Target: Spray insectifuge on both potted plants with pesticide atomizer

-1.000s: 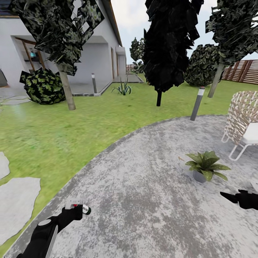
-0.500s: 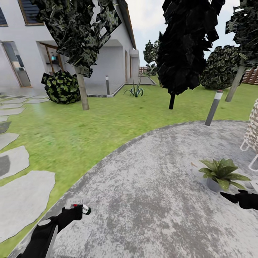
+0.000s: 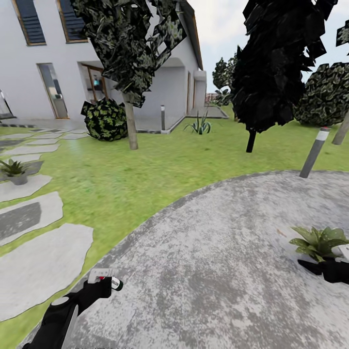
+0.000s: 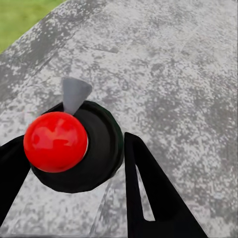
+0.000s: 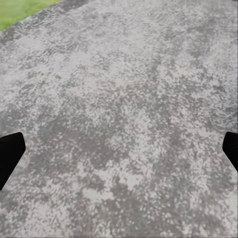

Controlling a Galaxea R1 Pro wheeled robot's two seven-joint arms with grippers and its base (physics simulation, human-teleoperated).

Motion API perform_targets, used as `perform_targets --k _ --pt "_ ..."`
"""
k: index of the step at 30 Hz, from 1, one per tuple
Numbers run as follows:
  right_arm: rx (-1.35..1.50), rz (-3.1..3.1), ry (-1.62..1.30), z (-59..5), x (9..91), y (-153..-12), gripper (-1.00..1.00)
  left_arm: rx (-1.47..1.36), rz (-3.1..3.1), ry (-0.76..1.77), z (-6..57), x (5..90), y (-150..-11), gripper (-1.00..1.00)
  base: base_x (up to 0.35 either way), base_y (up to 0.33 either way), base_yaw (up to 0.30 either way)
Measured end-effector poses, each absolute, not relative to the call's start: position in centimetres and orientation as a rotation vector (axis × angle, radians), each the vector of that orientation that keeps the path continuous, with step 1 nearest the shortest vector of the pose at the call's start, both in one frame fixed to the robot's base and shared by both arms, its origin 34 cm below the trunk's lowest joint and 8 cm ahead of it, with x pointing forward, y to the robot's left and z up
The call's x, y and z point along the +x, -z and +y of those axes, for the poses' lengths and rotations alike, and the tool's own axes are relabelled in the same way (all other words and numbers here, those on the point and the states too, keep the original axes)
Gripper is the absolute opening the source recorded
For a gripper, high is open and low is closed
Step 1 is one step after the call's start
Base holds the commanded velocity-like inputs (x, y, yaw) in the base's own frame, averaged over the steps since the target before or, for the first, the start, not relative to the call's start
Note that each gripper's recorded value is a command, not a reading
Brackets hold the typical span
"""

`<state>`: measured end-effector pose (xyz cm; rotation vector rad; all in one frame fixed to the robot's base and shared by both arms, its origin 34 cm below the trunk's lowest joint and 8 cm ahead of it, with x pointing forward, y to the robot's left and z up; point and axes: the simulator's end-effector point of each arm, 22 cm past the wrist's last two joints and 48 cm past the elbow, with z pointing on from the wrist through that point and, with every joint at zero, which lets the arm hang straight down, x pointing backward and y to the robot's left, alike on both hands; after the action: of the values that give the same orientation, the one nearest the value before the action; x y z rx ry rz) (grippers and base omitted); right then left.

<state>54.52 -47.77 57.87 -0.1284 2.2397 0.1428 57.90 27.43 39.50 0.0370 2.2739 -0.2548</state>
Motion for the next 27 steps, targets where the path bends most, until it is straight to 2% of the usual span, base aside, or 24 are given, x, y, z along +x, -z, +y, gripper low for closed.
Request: perform_targets --k 9,18,27 --pt "-0.130 2.230 -0.142 -47.8 54.5 -58.3 1.00 0.032 2.263 0.249 27.7 58.0 -40.0 -1.00 0.087 0.187 0.230" --pt "-0.131 2.222 -0.139 -47.8 54.4 -58.7 1.00 -0.009 2.253 0.240 28.9 58.0 -40.4 -1.00 0.045 0.048 0.230" --pt "-0.131 2.213 -0.138 -47.8 54.3 -59.1 1.00 -0.007 2.239 0.239 28.8 58.1 -40.9 -1.00 0.228 0.178 0.209"
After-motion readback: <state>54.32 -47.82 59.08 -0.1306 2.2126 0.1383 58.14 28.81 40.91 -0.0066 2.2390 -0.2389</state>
